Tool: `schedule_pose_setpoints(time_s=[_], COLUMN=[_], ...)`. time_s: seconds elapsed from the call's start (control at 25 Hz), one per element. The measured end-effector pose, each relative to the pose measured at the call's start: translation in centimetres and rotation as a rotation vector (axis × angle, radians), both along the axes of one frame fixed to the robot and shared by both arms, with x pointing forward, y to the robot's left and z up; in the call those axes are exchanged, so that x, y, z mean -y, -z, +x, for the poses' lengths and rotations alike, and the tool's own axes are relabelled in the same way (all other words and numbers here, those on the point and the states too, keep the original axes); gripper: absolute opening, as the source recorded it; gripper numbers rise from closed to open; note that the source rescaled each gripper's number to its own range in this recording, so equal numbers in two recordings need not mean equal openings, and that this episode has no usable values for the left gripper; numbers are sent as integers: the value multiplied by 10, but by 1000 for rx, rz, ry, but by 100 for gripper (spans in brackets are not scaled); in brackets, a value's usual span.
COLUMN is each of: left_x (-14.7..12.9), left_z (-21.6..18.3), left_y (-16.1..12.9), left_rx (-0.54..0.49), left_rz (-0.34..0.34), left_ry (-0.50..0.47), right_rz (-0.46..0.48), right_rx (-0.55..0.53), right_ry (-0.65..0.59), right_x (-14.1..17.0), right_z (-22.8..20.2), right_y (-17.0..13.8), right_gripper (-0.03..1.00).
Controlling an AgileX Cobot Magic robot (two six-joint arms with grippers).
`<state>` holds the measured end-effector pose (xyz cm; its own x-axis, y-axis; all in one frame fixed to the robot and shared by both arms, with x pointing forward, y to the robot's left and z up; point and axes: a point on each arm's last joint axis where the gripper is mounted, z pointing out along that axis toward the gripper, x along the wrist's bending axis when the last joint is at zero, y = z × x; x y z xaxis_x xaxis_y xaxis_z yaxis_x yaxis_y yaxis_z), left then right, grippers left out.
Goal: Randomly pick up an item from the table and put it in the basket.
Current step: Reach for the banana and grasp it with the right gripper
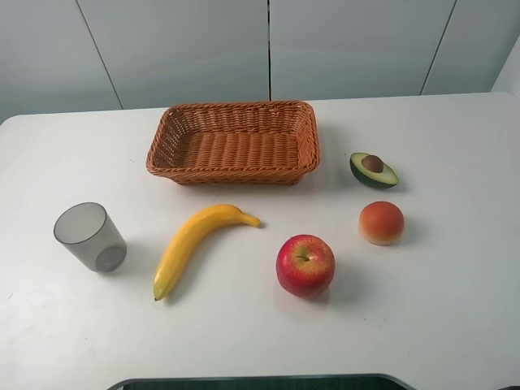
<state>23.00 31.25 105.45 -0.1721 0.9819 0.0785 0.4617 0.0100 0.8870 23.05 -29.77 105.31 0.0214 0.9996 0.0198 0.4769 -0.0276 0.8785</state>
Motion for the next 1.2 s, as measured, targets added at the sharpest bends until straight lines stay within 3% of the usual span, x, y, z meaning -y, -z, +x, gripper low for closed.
schedule_pose_setpoints(time_s=[1.2], left_x=[0], left_z=[0], left_y=[0], left_rx=[0], left_rz=[0], left_ry=[0], right_rz=[0], right_rx=[0], right_ry=[0], right_x=[0], right_z=[0], right_y=[0], right_gripper=[100])
